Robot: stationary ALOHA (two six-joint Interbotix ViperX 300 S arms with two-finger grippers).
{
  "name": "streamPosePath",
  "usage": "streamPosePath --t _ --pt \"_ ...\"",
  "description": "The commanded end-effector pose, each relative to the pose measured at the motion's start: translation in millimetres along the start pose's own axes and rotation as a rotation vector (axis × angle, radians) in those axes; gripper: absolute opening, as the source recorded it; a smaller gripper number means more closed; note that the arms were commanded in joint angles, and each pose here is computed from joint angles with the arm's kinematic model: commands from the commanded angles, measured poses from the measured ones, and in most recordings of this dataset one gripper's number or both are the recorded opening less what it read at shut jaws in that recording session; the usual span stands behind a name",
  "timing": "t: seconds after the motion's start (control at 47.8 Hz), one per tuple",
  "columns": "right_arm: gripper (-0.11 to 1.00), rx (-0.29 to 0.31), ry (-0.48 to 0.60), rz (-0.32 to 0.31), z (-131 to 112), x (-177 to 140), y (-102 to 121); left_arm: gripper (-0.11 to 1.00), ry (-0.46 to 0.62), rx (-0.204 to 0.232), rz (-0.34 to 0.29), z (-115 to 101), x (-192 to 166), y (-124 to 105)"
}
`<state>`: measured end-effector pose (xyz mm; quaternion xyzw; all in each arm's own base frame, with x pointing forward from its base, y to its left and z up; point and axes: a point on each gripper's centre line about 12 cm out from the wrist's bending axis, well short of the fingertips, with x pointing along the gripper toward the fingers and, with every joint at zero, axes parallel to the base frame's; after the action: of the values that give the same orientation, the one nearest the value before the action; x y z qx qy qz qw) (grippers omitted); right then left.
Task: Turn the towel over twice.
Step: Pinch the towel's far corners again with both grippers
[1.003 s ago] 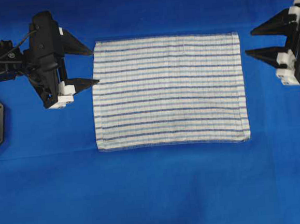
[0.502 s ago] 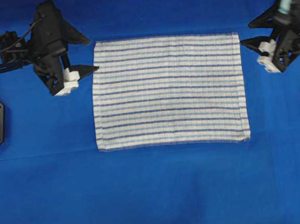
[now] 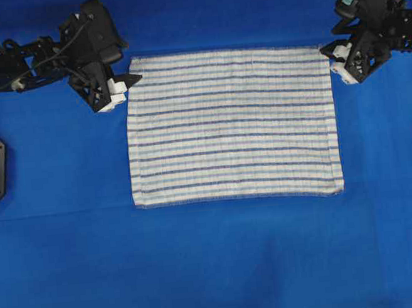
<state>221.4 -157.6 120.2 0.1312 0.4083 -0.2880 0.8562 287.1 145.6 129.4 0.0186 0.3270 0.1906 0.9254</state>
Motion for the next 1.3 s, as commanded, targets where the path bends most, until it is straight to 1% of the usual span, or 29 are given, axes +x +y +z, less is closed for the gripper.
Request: streamPosePath --t 0.0,0.125,0.293,0.376,0.439,0.481,0.523,0.543,0.606,0.711,0.753,0.878,0.982,1.171,1.275 --pt "0.61 0.011 -0.028 0.006 7 7 -5 0.80 -0.026 -0.001 0.012 5 5 4" --pt "0.61 0.019 -0.018 0.014 3 19 -10 0.80 -0.018 -0.005 0.014 -2 12 3" --pt "0.61 0.020 0.004 0.019 0 30 -11 0.78 0.021 -0.012 0.016 -14 20 5" --pt "0.61 0.021 0.014 0.020 -1 33 -11 0.76 0.043 -0.019 0.020 -20 23 8" --pt "0.60 0.021 0.018 0.021 -2 35 -10 0.71 0.059 -0.025 0.023 -23 24 9" --pt "0.58 0.019 0.021 0.021 -3 35 -10 0.66 0.067 -0.026 0.022 -24 24 10" --pt "0.54 0.019 0.025 0.021 -4 35 -10 0.56 0.078 -0.027 0.021 -26 24 10" --pt "0.50 0.018 0.023 0.022 -4 35 -10 0.49 0.079 -0.026 0.020 -25 25 10" --pt "0.34 0.018 0.023 0.022 -5 34 -10 0.33 0.088 -0.025 0.018 -26 24 10" --pt "0.05 0.015 0.023 0.022 -5 33 -10 0.08 0.109 -0.019 0.013 -28 25 9" --pt "0.04 0.016 0.021 0.021 -5 33 -10 0.02 0.112 -0.019 0.012 -28 25 9" --pt "0.04 0.016 0.014 0.022 -2 33 -10 0.02 0.111 -0.022 0.013 -27 24 9" --pt "0.04 0.017 -0.001 0.021 3 32 -11 0.02 0.092 -0.024 0.019 -20 22 12" --pt "0.04 0.019 -0.066 0.008 22 19 -14 0.02 0.046 -0.029 0.042 5 13 23" --pt "0.04 0.025 -0.104 -0.022 35 8 -21 0.02 0.028 -0.041 0.066 22 5 36"
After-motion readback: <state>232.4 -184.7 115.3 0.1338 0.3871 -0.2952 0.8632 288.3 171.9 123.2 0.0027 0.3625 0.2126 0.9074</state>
